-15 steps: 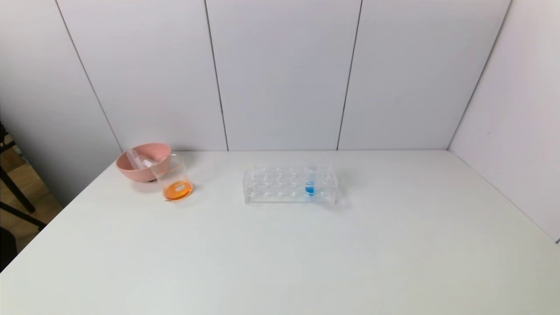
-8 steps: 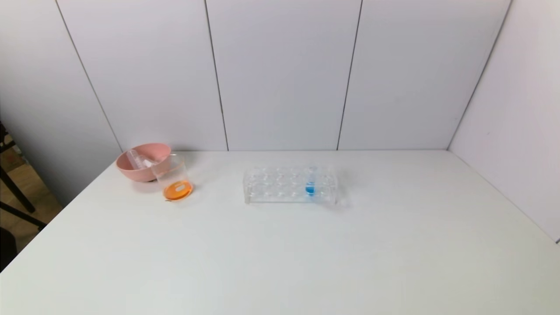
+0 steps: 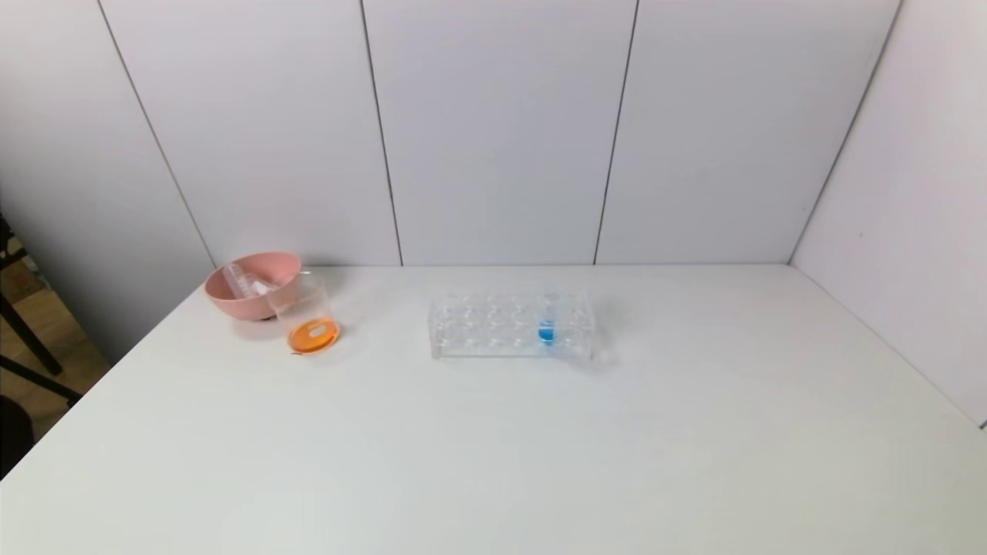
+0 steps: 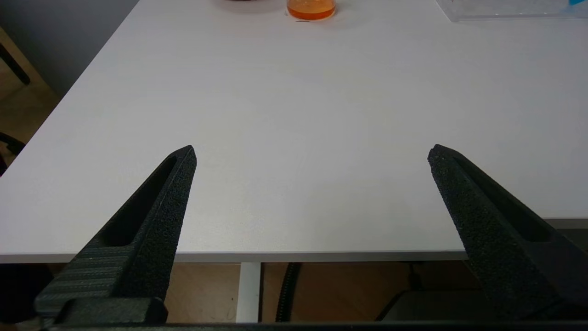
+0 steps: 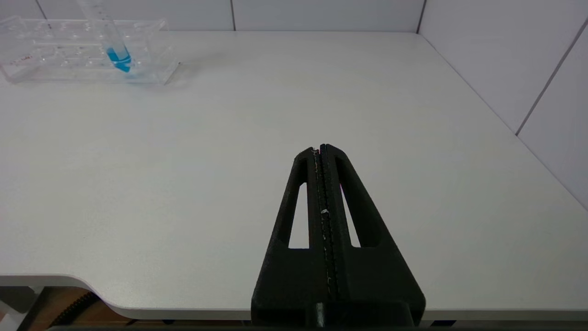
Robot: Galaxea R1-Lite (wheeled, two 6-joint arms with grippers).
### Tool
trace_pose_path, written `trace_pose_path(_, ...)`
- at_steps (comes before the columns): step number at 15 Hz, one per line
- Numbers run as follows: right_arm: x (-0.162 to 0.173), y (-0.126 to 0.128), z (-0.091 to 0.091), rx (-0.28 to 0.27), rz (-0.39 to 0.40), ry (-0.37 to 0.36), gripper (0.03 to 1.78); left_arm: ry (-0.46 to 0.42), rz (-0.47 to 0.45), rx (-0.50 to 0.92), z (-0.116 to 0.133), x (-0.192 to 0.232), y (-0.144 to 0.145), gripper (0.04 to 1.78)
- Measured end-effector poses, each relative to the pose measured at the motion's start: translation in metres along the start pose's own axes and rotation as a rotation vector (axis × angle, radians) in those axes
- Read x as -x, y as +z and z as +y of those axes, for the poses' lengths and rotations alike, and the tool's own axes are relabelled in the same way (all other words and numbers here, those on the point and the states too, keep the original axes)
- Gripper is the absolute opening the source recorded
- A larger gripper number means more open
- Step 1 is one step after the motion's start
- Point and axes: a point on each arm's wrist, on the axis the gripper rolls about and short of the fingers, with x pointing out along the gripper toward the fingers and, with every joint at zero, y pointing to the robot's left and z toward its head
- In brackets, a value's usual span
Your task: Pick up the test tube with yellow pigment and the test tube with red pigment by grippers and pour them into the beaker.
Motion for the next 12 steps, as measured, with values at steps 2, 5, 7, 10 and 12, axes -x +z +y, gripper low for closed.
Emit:
trace_pose_path(2,0.0,0.0,0.0,0.0,0.0,0.0,0.11,0.0,0.0,0.0,0.0,0.0,0.0,1.76)
trace_pose_path(5,0.0,0.0,0.0,0.001,0.0,0.0,0.11,0.0,0.0,0.0,0.0,0.0,0.0,1.76)
trace_pose_path(7,0.0,0.0,0.0,0.001,0.0,0.0,0.11,0.0,0.003,0.0,0.0,-0.0004,-0.0009,1.76)
trace_pose_path(10,0.0,0.0,0.0,0.0,0.0,0.0,0.11,0.0,0.002,0.0,0.0,-0.0001,-0.0002,1.76)
trace_pose_path(12,0.0,-0.0001,0.0,0.0,0.001,0.0,0.11,0.0,0.002,0.0,0.0,-0.0001,-0.0001,1.76)
